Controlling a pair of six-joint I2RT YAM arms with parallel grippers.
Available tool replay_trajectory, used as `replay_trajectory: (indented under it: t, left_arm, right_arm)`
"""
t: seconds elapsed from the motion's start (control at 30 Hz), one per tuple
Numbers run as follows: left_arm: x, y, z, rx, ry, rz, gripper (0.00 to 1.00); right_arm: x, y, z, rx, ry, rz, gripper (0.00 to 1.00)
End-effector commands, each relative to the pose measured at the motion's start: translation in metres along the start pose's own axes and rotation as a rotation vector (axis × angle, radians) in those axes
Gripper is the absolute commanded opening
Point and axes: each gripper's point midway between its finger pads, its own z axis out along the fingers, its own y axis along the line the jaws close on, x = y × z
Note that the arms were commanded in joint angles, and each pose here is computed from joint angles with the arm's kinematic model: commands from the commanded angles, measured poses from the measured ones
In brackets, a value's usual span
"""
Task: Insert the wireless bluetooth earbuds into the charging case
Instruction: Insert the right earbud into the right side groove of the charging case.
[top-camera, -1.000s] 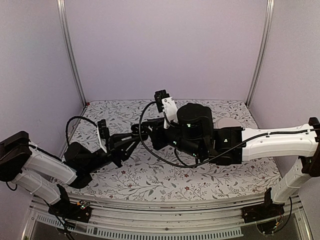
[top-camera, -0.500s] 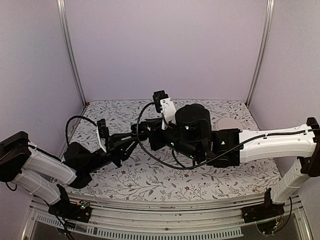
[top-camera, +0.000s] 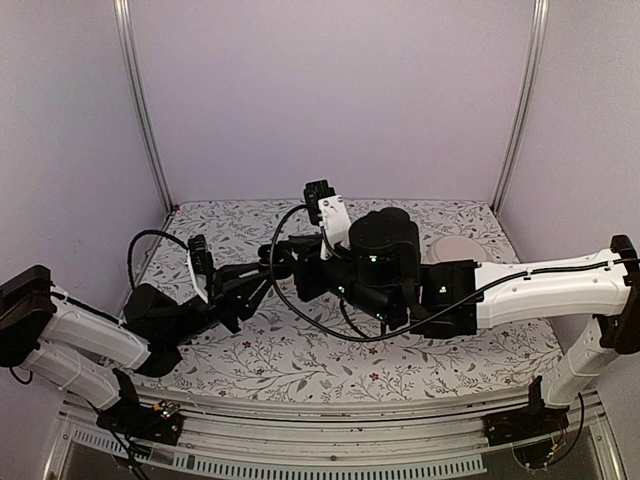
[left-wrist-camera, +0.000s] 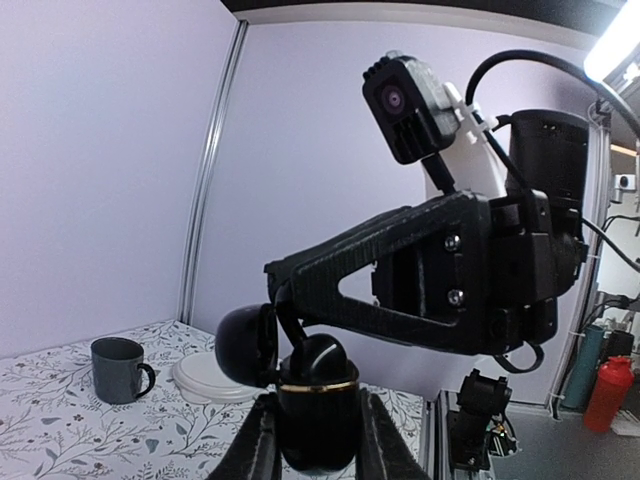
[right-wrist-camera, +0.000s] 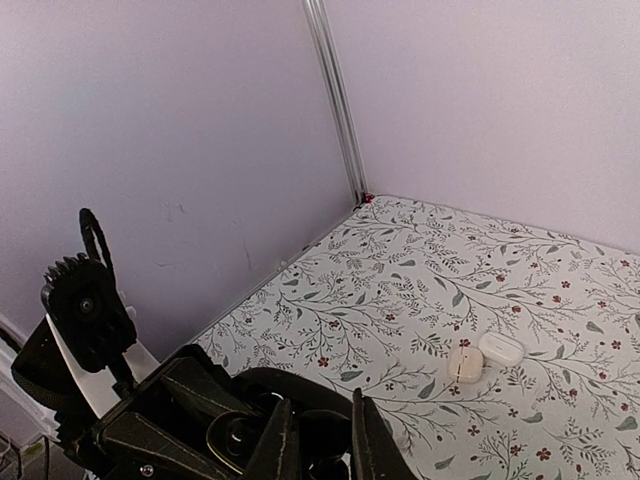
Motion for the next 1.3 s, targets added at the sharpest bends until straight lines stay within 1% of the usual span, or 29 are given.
replay_trajectory:
  t: [0.0,0.4,1.07,1.27]
  left_arm:
    - [-0.09,-0.025,-0.012,0.067,-0.351,0.067,0.0]
    - [-0.093,-0.011,-0.015,-0.023,-0.373,0.1,0.0]
    - [-0.095,-0.008,-0.017,-0.049,-0.382,0.131,0.0]
    - [-0.095,-0.009,-0.016,-0.044,-0.38,0.133,0.0]
  right_arm:
    - [0.026,0.004,0.002,0.003,0.068,-0.061,0.08]
    - [0.03,0.012,-0.001,-0.028,0.087,-0.067,0.09]
    - [0.031,0.016,0.0,-0.031,0.103,-0.077,0.09]
    - [0.036,0.023,0.004,-0.057,0.129,-0.086,0.09]
